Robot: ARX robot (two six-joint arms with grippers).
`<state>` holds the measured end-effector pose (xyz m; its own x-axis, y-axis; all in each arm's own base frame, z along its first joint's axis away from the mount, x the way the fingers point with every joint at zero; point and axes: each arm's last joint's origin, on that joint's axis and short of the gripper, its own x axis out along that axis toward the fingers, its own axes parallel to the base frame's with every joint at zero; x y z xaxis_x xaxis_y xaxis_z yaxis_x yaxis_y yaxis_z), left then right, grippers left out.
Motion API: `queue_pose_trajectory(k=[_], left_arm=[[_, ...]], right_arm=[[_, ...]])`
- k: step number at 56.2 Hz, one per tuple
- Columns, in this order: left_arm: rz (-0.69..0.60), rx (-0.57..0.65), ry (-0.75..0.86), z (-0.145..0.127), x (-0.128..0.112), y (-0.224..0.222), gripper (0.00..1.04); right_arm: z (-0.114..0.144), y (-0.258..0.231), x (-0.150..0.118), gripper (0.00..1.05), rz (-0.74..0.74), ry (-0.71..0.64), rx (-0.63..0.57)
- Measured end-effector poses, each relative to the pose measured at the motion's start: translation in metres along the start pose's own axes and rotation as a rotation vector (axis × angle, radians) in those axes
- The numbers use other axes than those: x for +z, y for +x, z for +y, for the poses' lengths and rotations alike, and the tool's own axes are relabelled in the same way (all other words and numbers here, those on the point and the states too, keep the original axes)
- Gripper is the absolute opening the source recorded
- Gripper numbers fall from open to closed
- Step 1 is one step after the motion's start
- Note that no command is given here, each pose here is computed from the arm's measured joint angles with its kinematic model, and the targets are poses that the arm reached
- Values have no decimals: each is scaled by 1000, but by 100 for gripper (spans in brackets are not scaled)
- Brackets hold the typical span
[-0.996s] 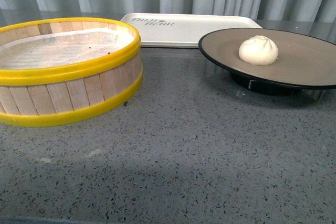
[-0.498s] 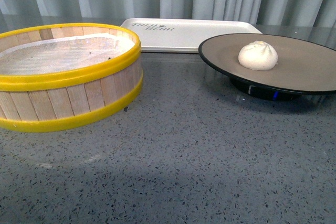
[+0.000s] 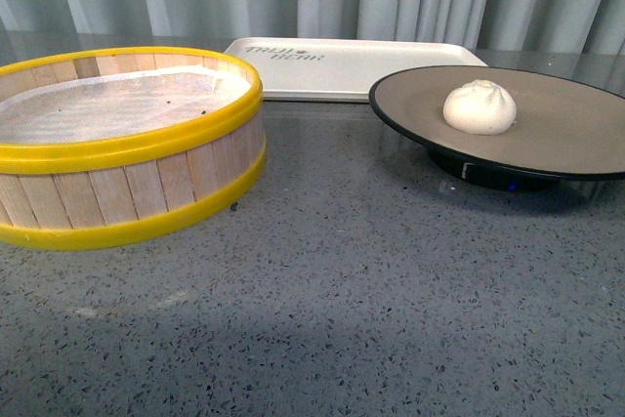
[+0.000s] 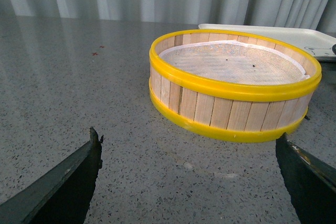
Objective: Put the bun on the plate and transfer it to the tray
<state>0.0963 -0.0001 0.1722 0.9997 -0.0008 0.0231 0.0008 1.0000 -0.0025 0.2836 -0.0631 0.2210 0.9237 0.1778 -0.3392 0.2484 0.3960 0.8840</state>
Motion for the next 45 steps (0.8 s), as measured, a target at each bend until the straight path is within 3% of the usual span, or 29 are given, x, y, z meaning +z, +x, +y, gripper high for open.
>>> queue_pose_trajectory(k=[31,38,45], left_arm=[[0,0,0,0,0,0,98],[0,0,0,0,0,0,98],[0,0,0,0,0,0,98]], right_arm=[[14,52,-22,96,194,65,38],[15,53,-24,77,203,61,40],[13,52,-26,51,204,61,33]])
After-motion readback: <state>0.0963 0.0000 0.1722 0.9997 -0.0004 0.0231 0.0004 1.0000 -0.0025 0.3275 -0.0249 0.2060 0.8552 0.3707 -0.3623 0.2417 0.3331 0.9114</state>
